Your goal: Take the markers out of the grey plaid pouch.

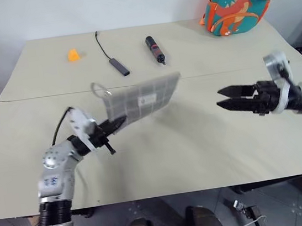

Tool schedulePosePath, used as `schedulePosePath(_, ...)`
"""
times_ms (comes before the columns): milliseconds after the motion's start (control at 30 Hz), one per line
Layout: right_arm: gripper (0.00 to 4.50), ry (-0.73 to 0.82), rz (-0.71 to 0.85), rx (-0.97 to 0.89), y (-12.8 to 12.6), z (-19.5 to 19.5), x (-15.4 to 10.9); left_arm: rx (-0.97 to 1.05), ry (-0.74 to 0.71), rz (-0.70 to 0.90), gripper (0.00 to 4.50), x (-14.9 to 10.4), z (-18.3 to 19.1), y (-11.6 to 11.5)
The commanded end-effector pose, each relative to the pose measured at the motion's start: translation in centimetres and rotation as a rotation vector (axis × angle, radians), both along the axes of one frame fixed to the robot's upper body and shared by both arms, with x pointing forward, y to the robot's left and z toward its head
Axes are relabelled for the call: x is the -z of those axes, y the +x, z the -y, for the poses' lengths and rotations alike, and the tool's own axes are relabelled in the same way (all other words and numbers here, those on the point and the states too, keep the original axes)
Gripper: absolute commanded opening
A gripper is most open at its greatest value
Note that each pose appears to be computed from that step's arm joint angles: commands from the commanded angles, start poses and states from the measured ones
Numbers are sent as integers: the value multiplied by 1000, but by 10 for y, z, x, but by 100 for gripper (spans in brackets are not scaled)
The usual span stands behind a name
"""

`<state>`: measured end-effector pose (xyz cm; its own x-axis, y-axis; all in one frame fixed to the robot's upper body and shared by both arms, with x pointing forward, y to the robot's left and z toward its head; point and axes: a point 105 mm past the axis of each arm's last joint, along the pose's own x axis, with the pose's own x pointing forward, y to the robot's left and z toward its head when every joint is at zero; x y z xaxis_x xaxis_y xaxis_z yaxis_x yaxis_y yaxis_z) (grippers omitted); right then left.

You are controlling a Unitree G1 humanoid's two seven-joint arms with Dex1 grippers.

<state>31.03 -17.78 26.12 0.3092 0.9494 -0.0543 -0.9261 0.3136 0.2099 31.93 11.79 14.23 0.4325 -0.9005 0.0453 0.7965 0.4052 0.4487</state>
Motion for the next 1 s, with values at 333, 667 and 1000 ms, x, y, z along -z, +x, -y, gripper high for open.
schedulePosePath(333,446,-127,-262,-309,-10,-72,40,197,76,163,0,23,40,-26)
schedulePosePath(667,446,-60,-338,-437,-18,-103,46,205,101,118,0,34,39,-33)
schedulePosePath(1000,446,-39,-347,-504,-28,-123,54,224,120,109,0,35,38,-38)
